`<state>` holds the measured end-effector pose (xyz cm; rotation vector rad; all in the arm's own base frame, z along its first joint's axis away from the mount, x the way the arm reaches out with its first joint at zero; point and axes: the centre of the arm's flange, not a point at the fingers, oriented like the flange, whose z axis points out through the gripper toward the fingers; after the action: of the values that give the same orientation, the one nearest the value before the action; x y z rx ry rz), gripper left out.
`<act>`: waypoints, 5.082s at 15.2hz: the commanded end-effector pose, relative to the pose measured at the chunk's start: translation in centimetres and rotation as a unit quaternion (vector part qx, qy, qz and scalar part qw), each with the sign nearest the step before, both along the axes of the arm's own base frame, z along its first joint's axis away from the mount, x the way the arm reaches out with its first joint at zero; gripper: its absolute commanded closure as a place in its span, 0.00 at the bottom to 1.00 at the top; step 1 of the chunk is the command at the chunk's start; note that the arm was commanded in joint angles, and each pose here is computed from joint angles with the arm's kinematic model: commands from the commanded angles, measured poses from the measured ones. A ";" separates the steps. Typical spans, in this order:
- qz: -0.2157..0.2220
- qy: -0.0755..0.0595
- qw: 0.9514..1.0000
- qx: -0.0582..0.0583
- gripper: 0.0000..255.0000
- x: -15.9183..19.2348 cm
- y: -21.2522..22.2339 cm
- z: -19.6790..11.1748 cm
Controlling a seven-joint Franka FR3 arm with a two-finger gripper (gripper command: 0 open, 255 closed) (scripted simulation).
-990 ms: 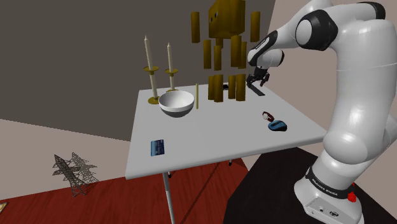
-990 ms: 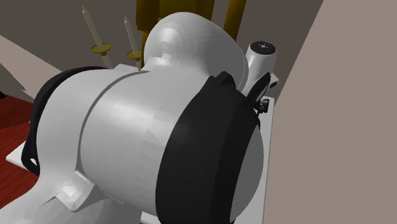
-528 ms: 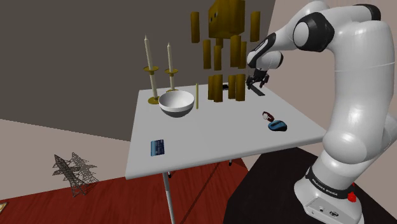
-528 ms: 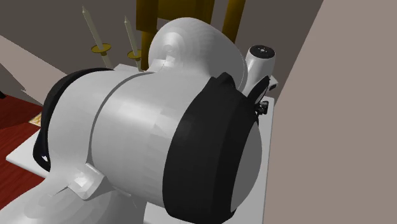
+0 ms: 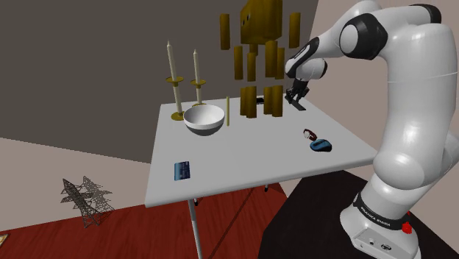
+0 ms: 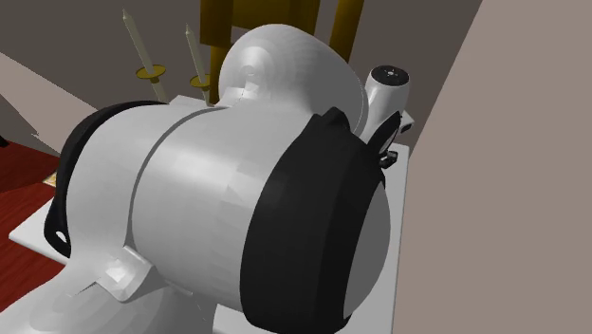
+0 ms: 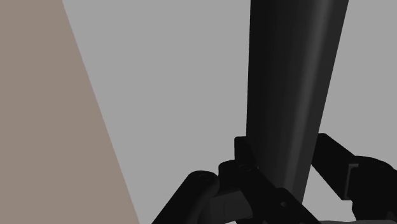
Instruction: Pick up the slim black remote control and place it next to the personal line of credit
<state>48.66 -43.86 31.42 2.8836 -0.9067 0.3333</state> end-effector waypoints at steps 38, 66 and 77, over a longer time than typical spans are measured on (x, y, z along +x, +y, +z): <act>-0.001 0.006 1.000 0.003 1.00 0.2 22.3 8.4; -0.021 0.006 1.000 0.004 0.00 -0.3 38.0 2.9; -0.021 0.006 1.000 0.004 0.00 0.3 37.5 -0.5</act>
<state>48.94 -6.41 30.93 2.8656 -0.9659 0.3078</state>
